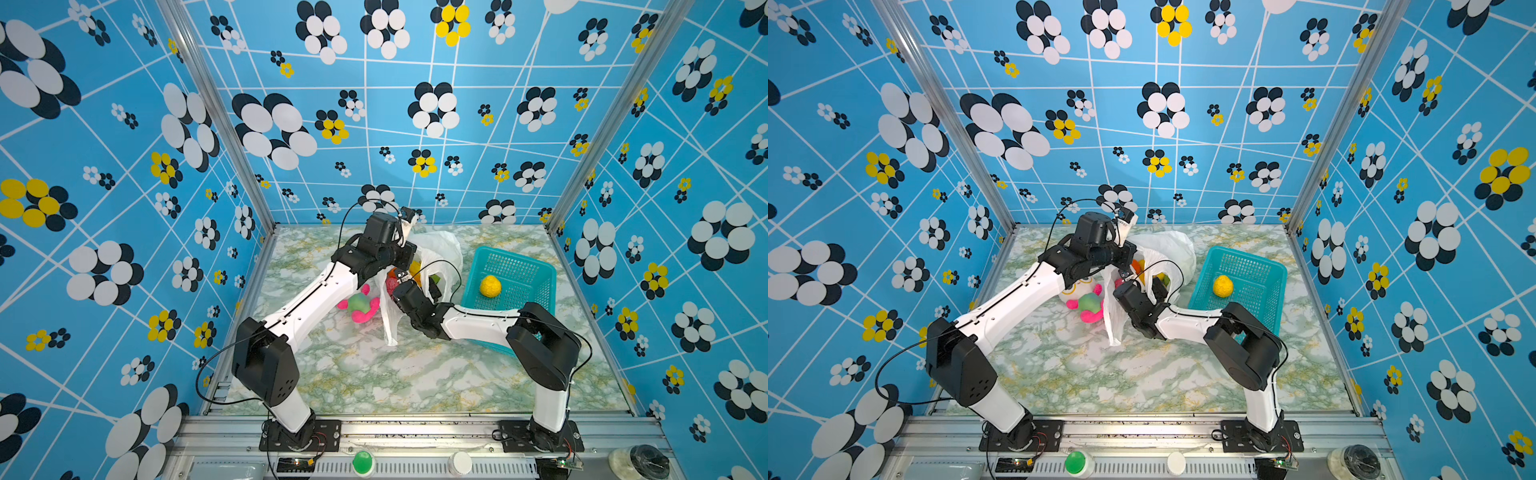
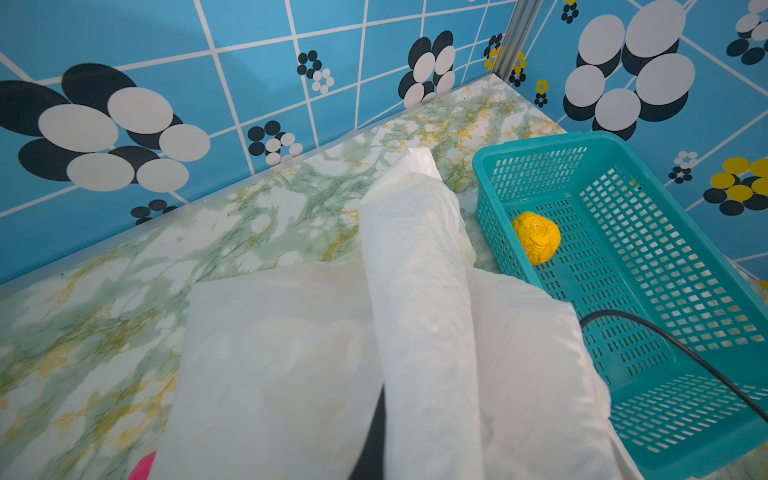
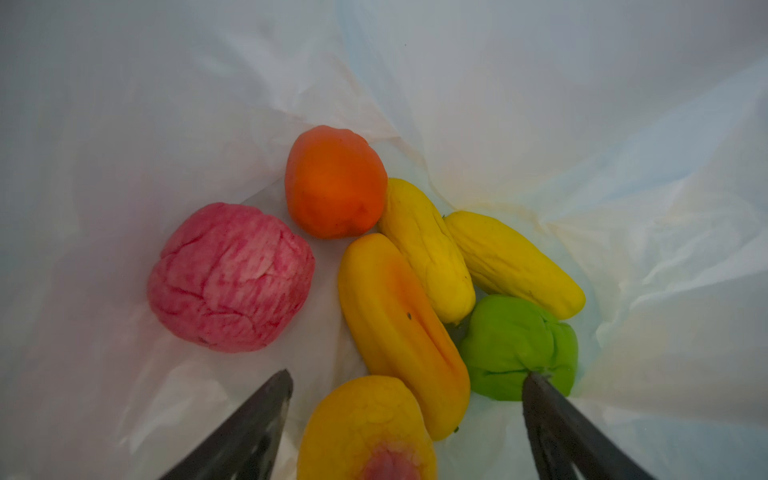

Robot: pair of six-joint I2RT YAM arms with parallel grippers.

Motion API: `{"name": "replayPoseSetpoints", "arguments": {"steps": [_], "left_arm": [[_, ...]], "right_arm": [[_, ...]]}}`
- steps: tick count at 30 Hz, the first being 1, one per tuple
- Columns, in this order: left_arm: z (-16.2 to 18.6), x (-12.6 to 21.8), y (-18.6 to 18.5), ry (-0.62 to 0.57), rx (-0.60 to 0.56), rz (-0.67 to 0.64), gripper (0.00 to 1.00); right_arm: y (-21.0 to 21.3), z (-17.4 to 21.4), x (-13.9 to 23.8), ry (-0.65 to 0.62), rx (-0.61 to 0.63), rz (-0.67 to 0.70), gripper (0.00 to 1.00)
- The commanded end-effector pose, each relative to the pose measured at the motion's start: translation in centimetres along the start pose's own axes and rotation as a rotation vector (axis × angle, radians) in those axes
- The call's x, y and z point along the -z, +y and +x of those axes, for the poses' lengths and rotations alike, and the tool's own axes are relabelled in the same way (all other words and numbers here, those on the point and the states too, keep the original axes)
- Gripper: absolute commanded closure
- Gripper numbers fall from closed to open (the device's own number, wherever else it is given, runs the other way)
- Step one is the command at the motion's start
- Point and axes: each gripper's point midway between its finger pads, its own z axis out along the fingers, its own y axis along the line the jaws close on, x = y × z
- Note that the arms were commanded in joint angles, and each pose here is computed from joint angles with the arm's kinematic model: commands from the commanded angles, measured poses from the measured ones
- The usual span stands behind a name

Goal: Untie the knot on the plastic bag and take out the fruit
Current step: 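Move the open right gripper back into the bag toward the fruit, then grasp the yellow mango-shaped fruit nearest the bag mouth with the right gripper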

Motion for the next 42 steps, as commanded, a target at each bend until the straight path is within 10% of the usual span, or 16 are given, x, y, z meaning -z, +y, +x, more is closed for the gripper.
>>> {"name": "replayPoseSetpoints", "arguments": {"steps": [1, 31, 42], "left_arm": [[-1.1, 1.1, -0.2, -0.039, 0.003, 0.010, 1.00], [-0.9, 0.8, -0.7, -0.029, 0.002, 0.025, 1.00], [-0.9, 0.7, -1.1, -0.027, 0.000, 0.031, 1.00]], "right_arm": [[0.0, 2.4, -0.6, 0.076, 0.045, -0.083, 0.08], [0.6, 9.5, -2.4, 0.416, -0.124, -0.184, 0.06], [3.6, 4.8, -3.2, 0.333, -0.116, -0.277, 0.65]]}}
